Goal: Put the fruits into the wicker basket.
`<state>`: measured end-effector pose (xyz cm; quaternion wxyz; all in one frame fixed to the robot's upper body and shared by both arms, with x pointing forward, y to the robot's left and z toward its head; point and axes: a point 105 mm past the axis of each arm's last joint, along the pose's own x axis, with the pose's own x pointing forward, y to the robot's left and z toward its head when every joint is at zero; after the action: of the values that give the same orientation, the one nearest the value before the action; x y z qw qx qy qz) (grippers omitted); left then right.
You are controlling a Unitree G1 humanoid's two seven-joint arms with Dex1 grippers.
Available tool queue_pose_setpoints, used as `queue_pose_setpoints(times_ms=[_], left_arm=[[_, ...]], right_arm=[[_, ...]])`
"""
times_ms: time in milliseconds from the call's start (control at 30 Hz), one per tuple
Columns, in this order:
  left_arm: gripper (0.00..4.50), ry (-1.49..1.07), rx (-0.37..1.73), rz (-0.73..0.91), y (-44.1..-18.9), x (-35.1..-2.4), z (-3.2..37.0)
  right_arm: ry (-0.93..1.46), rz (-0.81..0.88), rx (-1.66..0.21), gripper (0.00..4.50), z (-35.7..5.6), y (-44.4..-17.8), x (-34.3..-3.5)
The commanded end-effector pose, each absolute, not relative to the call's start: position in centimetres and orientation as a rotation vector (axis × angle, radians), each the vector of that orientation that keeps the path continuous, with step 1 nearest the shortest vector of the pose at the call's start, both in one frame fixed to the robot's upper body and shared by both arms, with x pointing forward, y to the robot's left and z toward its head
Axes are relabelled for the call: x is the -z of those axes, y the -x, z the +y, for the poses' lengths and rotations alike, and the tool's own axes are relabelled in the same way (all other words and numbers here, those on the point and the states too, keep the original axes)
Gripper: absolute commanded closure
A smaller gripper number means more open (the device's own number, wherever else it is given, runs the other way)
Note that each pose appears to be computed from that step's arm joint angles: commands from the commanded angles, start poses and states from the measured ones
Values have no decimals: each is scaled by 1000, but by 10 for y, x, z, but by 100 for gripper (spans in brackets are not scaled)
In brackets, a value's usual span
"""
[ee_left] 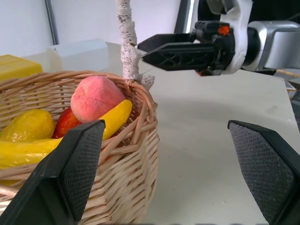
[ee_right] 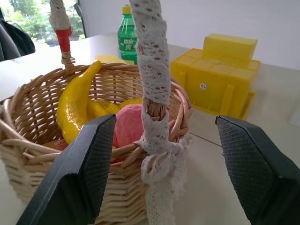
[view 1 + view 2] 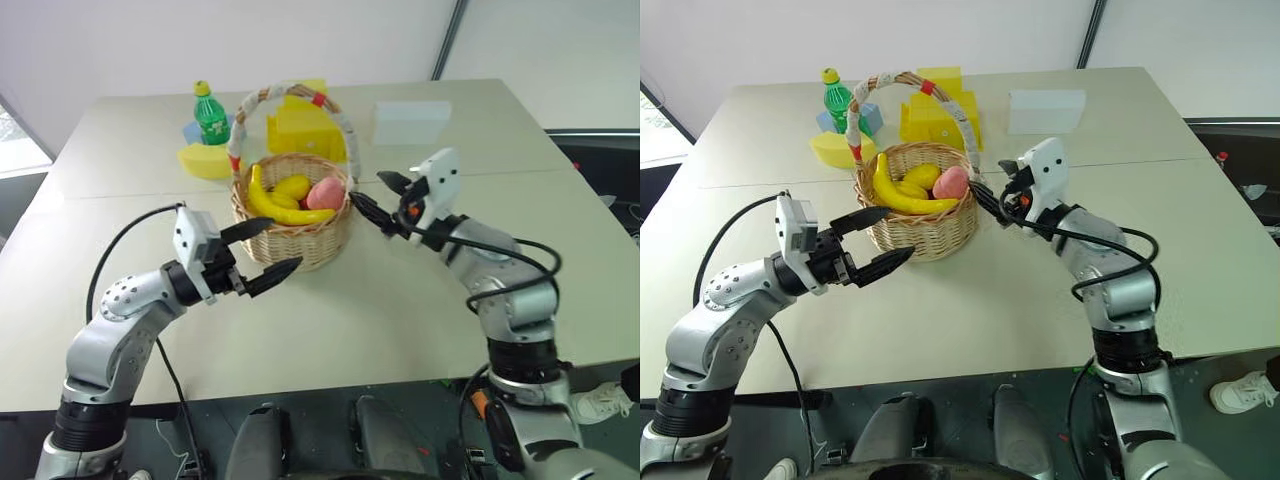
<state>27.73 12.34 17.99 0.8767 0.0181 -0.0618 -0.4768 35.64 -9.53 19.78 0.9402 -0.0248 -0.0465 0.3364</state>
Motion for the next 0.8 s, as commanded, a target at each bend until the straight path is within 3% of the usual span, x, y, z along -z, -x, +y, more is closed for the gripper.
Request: queue_pose_setpoints(times_ms=[33,100,267,300,500,633,800], left_arm=[[0,-43,1014,-173,-271,-189,117],[0,-40,1013,-172,-270,-188,117],[0,-35,1010,-168,-268,-187,116],[0,-35,1011,-166,-268,-186,116],[0,-36,1011,-167,-269,-186,116],[0,-39,1015,-173,-270,-188,115],[0,-35,1041,-174,-274,-187,110]], right_arm=[[37,-175,-704,121,-87,-359,-214],[25,-178,-702,178,-86,-360,-214],[8,-187,-699,423,-85,-361,-215],[8,-189,-696,438,-85,-361,-215],[22,-248,-605,438,-108,-360,-229],[76,-299,-381,438,-172,-360,-249],[96,-265,-56,438,-267,-360,-250]])
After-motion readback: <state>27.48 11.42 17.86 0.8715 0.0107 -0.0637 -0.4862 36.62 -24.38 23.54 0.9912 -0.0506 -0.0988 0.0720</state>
